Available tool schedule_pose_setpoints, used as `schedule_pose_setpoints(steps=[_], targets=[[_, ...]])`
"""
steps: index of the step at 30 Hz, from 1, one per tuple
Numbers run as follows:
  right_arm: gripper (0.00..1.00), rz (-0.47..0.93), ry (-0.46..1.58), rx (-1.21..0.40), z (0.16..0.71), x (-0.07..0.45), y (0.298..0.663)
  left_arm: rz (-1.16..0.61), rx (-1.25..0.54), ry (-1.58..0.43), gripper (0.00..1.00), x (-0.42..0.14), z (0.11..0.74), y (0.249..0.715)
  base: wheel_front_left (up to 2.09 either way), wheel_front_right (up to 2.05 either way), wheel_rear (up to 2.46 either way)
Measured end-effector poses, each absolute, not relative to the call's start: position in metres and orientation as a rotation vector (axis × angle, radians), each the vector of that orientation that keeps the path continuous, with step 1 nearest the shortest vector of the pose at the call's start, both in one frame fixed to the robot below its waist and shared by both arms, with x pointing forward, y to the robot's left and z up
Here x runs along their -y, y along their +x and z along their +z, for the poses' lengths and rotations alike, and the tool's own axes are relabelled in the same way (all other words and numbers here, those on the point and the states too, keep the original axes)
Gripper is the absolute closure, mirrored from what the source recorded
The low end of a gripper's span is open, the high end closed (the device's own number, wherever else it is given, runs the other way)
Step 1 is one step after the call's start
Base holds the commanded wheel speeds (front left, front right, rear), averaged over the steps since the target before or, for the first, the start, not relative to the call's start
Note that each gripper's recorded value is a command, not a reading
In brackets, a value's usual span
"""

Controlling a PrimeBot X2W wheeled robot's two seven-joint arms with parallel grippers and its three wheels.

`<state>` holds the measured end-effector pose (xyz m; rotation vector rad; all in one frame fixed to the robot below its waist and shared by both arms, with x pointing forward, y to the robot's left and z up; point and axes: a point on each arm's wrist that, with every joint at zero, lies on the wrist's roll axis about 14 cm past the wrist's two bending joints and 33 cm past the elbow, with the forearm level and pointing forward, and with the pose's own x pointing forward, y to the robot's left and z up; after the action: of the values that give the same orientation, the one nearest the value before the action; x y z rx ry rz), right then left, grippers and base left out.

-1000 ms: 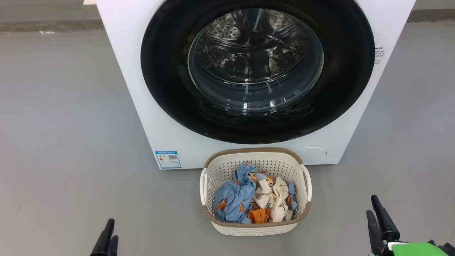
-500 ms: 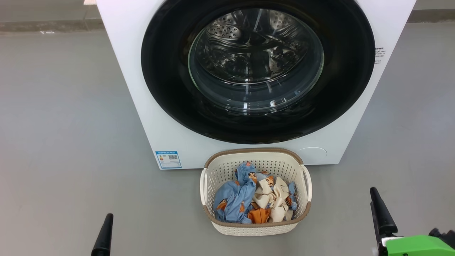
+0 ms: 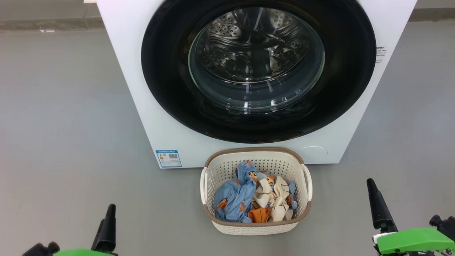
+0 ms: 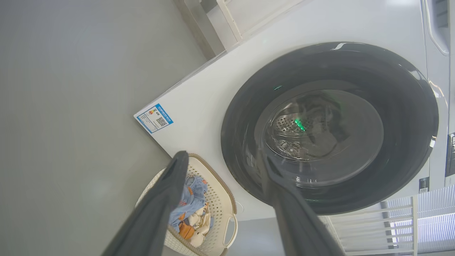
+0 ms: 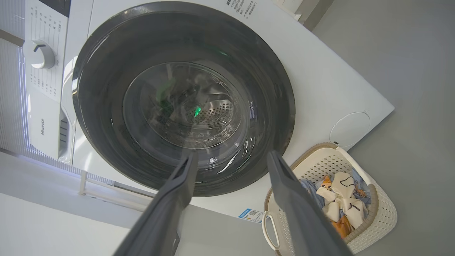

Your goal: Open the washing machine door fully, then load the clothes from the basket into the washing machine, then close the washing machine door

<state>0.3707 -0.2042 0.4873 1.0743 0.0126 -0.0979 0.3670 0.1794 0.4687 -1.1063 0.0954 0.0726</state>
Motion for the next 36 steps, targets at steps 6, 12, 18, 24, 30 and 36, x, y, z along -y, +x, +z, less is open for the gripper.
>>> schedule_pose_setpoints(steps=[6,12,18,24,30,36], targets=[[0.0,-0.067,0.958,-0.009,0.493,0.199,0.373,0.044,-0.089,-0.987,0.0,-0.177,0.473,0.368,0.0,0.0,0.0],[0.0,-0.053,0.866,0.0,0.497,0.199,0.374,0.024,-0.078,-0.877,0.0,-0.179,0.478,0.369,0.0,0.0,0.0],[0.0,-0.038,0.772,0.007,0.5,0.199,0.375,0.004,-0.073,-0.775,0.0,-0.177,0.48,0.369,0.0,0.0,0.0],[0.0,-0.022,0.685,0.009,0.501,0.195,0.375,-0.009,-0.06,-0.676,0.0,-0.178,0.483,0.37,0.0,0.0,0.0],[0.0,-0.014,0.605,0.016,0.502,0.195,0.376,-0.022,-0.052,-0.57,0.0,-0.179,0.485,0.37,0.0,0.0,0.0],[0.0,-0.006,0.515,0.022,0.503,0.197,0.376,-0.031,-0.037,-0.481,0.0,-0.18,0.487,0.37,0.0,0.0,0.0]])
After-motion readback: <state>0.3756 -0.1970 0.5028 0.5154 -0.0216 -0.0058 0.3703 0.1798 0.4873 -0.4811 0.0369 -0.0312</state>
